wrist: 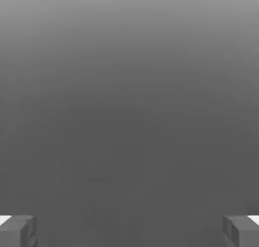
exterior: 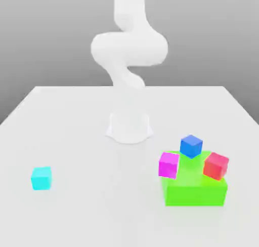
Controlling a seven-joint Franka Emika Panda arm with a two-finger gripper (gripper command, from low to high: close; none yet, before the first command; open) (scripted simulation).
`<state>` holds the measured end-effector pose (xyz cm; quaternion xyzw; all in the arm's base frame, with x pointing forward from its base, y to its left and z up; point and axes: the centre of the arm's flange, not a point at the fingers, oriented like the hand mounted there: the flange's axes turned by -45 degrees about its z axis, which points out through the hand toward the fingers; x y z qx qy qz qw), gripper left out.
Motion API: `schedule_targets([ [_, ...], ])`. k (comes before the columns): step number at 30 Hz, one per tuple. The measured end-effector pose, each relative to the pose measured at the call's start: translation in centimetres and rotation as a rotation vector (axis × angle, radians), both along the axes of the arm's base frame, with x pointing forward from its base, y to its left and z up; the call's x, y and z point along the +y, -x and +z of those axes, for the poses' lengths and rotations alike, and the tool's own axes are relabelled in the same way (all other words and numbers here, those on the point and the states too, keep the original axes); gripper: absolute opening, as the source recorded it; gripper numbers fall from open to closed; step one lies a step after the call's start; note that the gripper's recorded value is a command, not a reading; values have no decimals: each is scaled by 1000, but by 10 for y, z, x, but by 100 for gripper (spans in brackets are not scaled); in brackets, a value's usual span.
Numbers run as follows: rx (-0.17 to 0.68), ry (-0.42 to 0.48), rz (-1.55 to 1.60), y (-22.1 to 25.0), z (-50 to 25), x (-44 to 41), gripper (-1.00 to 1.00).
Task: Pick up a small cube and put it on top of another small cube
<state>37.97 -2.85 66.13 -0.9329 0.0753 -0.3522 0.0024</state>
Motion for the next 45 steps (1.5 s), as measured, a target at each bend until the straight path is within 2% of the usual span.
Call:
schedule_targets([
  [4, 130, -97, -232, -37, -94, -58, 0],
  [9, 270, -214, -517, -42, -209, -130, 0],
  [14, 399, -335, -810, -7, -323, -189, 0],
  [20, 541, -487, -1182, 77, -445, -232, 0],
  [27, 575, -513, -1250, 94, -523, -232, 0],
  [28, 576, -513, -1250, 95, -531, -231, -100],
  [35, 574, -514, -1250, 95, -532, -231, -100],
  [41, 574, -514, -1250, 94, -480, -231, -100],
  [45, 607, -456, -1031, 34, -448, -155, -100],
])
